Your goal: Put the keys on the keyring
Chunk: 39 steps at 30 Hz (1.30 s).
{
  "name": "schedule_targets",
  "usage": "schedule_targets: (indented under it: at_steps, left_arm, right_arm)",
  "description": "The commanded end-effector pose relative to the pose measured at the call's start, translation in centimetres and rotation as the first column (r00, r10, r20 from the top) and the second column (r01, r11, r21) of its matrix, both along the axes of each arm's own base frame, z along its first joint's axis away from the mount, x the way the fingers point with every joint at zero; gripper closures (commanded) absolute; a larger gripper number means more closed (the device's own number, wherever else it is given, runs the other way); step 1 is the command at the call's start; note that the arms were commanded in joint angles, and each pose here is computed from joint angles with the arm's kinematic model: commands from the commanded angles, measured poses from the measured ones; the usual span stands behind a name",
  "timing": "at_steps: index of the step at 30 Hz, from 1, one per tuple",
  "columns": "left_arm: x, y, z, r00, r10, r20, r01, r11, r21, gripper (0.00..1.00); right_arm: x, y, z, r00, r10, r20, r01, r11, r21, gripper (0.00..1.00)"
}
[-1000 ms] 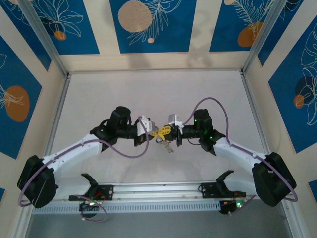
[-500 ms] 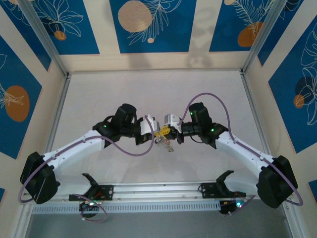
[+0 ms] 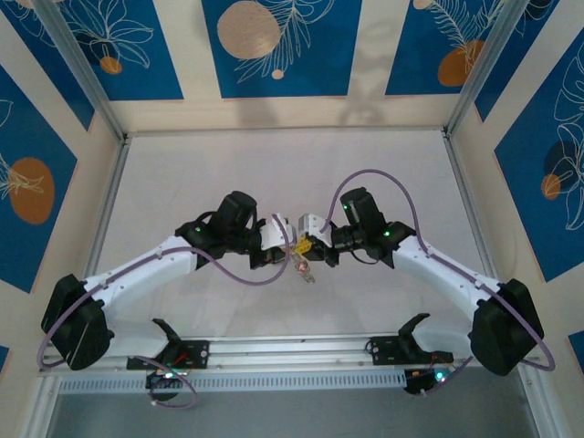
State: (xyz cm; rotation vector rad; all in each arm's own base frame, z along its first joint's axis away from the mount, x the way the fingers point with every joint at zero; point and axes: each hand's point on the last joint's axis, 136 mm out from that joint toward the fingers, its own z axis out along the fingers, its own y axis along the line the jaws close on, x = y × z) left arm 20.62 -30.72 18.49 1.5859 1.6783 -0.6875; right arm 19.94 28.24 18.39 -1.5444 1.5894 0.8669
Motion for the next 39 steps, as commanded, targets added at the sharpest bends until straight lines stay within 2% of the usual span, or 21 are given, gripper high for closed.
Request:
schedule_targets:
  at_steps: [1, 5, 8, 14, 15, 17, 18, 23, 26, 33, 39]
  left_arm:
    - [0.6, -1.2, 2.7, 0.998, -0.009, 0.058, 0.013, 0.997, -0.072, 1.0]
    - [0.6, -1.2, 2.7, 0.998, -0.011, 0.055, 0.016, 0.997, -0.074, 1.0]
    - [0.6, -1.3, 2.6, 0.998, -0.014, 0.054, 0.018, 0.997, -0.073, 1.0]
    - [0.2, -0.7, 2.3, 0.998, -0.02, 0.065, 0.024, 0.998, -0.059, 1.0]
    - [-0.1, -0.5, 2.1, 0.997, -0.028, 0.067, 0.031, 0.998, -0.055, 0.99]
    - [-0.5, -0.1, 1.6, 0.997, -0.032, 0.065, 0.035, 0.998, -0.046, 0.86]
    - [-0.8, 0.1, 1.4, 0.997, -0.037, 0.061, 0.04, 0.998, -0.048, 0.83]
    - [-1.7, 0.3, 1.5, 0.997, -0.046, 0.059, 0.052, 0.994, -0.095, 0.79]
    - [-1.5, 0.2, 1.8, 0.997, -0.027, 0.066, 0.035, 0.992, -0.125, 0.77]
    - [-2.1, -0.6, 3.5, 0.995, -0.07, 0.076, 0.084, 0.976, -0.201, 0.77]
    - [-2.5, -0.8, 3.2, 0.993, -0.098, 0.066, 0.11, 0.972, -0.208, 0.84]
  right_arm:
    - [-1.0, 0.5, -0.3, 0.998, 0.043, -0.042, -0.043, 0.999, -0.014, 0.87]
    - [-1.2, 0.9, -0.8, 0.996, 0.055, -0.074, -0.057, 0.998, -0.025, 0.86]
    - [-1.3, 1.1, -0.9, 0.994, 0.065, -0.092, -0.067, 0.998, -0.021, 1.0]
    - [-1.2, 1.1, -0.3, 0.996, 0.061, -0.06, -0.06, 0.998, 0.031, 1.0]
    - [-1.2, 1.0, 0.1, 0.997, 0.06, -0.053, -0.057, 0.997, 0.057, 1.0]
    - [-1.2, 0.8, 1.2, 0.997, 0.063, -0.035, -0.058, 0.991, 0.122, 1.0]
    - [-1.2, 0.7, 1.7, 0.998, 0.061, -0.024, -0.057, 0.985, 0.16, 1.0]
    - [-1.1, 0.1, 3.7, 0.999, 0.026, 0.044, -0.038, 0.955, 0.293, 1.0]
    - [-1.3, -0.1, 3.7, 0.998, 0.026, 0.052, -0.041, 0.949, 0.312, 1.0]
    - [-1.4, 0.0, 3.7, 0.995, 0.014, 0.095, -0.048, 0.932, 0.36, 1.0]
    - [-1.4, 0.1, 3.6, 0.996, 0.016, 0.09, -0.047, 0.931, 0.363, 1.0]
